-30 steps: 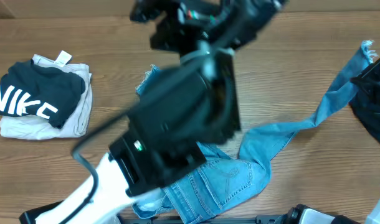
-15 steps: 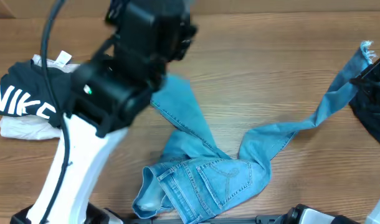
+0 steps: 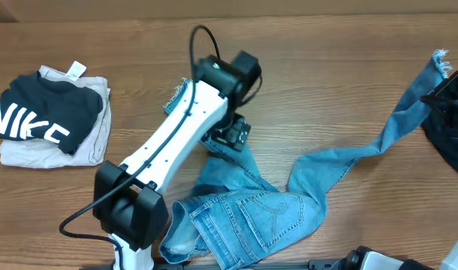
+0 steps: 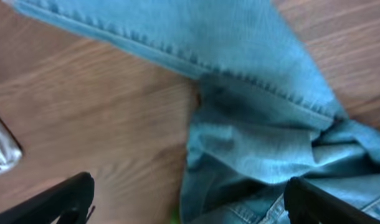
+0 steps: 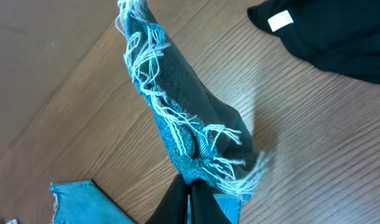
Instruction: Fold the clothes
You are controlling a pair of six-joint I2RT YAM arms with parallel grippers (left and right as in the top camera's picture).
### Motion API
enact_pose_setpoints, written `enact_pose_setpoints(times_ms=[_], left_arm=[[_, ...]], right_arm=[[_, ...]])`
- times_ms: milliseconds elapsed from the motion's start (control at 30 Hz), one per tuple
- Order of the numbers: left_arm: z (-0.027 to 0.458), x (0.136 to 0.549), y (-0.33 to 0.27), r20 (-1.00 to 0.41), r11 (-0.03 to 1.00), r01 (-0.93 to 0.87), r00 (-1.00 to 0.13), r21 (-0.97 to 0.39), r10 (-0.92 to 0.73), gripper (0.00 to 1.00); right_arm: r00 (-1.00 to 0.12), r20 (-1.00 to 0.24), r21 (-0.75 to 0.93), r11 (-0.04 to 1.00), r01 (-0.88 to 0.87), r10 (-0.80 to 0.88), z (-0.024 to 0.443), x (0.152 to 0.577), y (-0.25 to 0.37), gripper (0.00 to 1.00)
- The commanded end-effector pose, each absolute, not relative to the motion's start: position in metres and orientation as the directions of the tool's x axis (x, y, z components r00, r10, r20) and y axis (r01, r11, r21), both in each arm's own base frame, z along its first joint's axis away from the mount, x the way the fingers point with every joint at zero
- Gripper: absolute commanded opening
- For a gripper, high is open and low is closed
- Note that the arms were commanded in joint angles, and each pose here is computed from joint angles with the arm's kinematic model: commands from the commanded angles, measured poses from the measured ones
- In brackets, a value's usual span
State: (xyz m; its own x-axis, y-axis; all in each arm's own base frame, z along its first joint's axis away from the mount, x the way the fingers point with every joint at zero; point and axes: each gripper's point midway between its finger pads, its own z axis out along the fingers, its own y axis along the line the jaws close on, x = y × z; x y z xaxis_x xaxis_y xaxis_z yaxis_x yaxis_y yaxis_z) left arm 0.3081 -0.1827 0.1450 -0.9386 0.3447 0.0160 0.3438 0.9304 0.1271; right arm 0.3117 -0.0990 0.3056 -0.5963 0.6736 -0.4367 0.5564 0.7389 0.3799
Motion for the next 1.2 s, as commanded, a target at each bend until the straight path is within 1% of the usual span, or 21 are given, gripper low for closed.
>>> enact_pose_setpoints(times_ms=[0,33,67,100,200,267,433,500,567,633,700,767,867,900,967,1000,1033,1067,1100,1133,1167], left_arm=[[0.113,0.317,-0.164,-0.011,0.975,0.177,-0.984,0.135,0.18,1.0],[0.097,0.323,-0.165,-0.017,0.986,0.148,-0.989,0.083,0.149,0.97],[0.083,0.328,-0.165,-0.023,0.991,0.13,-0.991,0.041,0.131,0.84],[0.067,0.333,-0.163,-0.019,0.993,0.114,-0.993,0.025,0.114,0.66],[0.042,0.334,-0.163,0.008,0.995,0.101,-0.995,0.011,0.101,0.23],[0.02,0.338,-0.164,0.03,0.994,0.105,-0.994,0.02,0.104,0.04],[-0.033,0.337,-0.165,0.104,0.995,0.09,-0.991,0.044,0.085,0.04],[-0.051,0.341,-0.165,0.106,0.996,0.081,-0.992,0.047,0.076,0.04],[-0.068,0.363,-0.17,0.041,0.997,0.067,-0.997,0.024,0.066,0.04],[-0.068,0.404,-0.18,-0.066,0.999,0.047,-0.997,-0.019,0.046,0.04],[-0.052,0.457,-0.194,-0.208,0.997,0.036,-0.978,-0.075,0.019,0.04],[-0.017,0.521,-0.214,-0.367,0.989,0.042,-0.93,-0.145,-0.014,0.04],[0.04,0.584,-0.237,-0.537,0.972,0.128,-0.844,-0.199,0.001,0.04],[0.073,0.604,-0.243,-0.605,0.966,0.156,-0.796,-0.207,-0.001,0.04],[0.115,0.62,-0.245,-0.68,0.96,0.197,-0.733,-0.2,0.009,0.04],[0.158,0.626,-0.24,-0.728,0.957,0.226,-0.686,-0.18,0.025,0.04],[0.177,0.625,-0.234,-0.739,0.959,0.227,-0.673,-0.17,0.028,0.06],[0.202,0.621,-0.225,-0.751,0.964,0.22,-0.659,-0.151,0.032,0.11],[0.224,0.614,-0.212,-0.757,0.971,0.202,-0.652,-0.127,0.037,0.22],[0.245,0.605,-0.197,-0.76,0.98,0.17,-0.649,-0.1,0.035,0.54],[0.269,0.592,-0.176,-0.766,0.99,0.124,-0.643,-0.069,0.027,0.64]], right_arm=[[-0.586,-0.468,0.387,0.749,0.538,0.662,0.317,0.312,-0.099,0.04],[-0.585,-0.468,0.387,0.749,0.537,0.662,0.318,0.313,-0.099,0.04],[-0.585,-0.469,0.388,0.749,0.537,0.662,0.318,0.313,-0.099,0.04],[-0.584,-0.47,0.388,0.749,0.537,0.662,0.318,0.313,-0.099,0.04],[-0.584,-0.471,0.388,0.75,0.536,0.661,0.318,0.313,-0.099,0.04],[-0.584,-0.471,0.388,0.75,0.536,0.661,0.318,0.313,-0.099,0.04],[-0.579,-0.48,0.39,0.752,0.532,0.659,0.32,0.315,-0.1,0.04],[-0.575,-0.486,0.392,0.753,0.529,0.658,0.321,0.317,-0.101,0.04],[-0.573,-0.49,0.393,0.753,0.528,0.657,0.321,0.317,-0.101,0.04],[-0.572,-0.491,0.395,0.753,0.527,0.657,0.322,0.318,-0.101,0.05],[-0.572,-0.491,0.394,0.753,0.527,0.657,0.322,0.318,-0.101,0.06],[-0.573,-0.49,0.395,0.753,0.526,0.657,0.322,0.318,-0.101,0.06],[-0.58,-0.478,0.394,0.751,0.53,0.66,0.32,0.315,-0.099,0.07],[-0.583,-0.472,0.392,0.75,0.533,0.661,0.319,0.314,-0.099,0.07],[-0.59,-0.467,0.388,0.752,0.533,0.659,0.317,0.312,-0.098,0.11],[-0.605,-0.469,0.375,0.766,0.522,0.643,0.316,0.311,-0.097,0.16],[-0.612,-0.473,0.366,0.773,0.518,0.634,0.316,0.31,-0.098,0.18],[-0.618,-0.477,0.351,0.78,0.518,0.625,0.315,0.309,-0.099,0.29],[-0.617,-0.475,0.336,0.777,0.532,0.627,0.313,0.307,-0.102,0.39],[-0.614,-0.476,0.315,0.774,0.548,0.629,0.312,0.304,-0.105,0.45],[-0.616,-0.476,0.322,0.777,0.541,0.627,0.312,0.305,-0.104,0.5]])
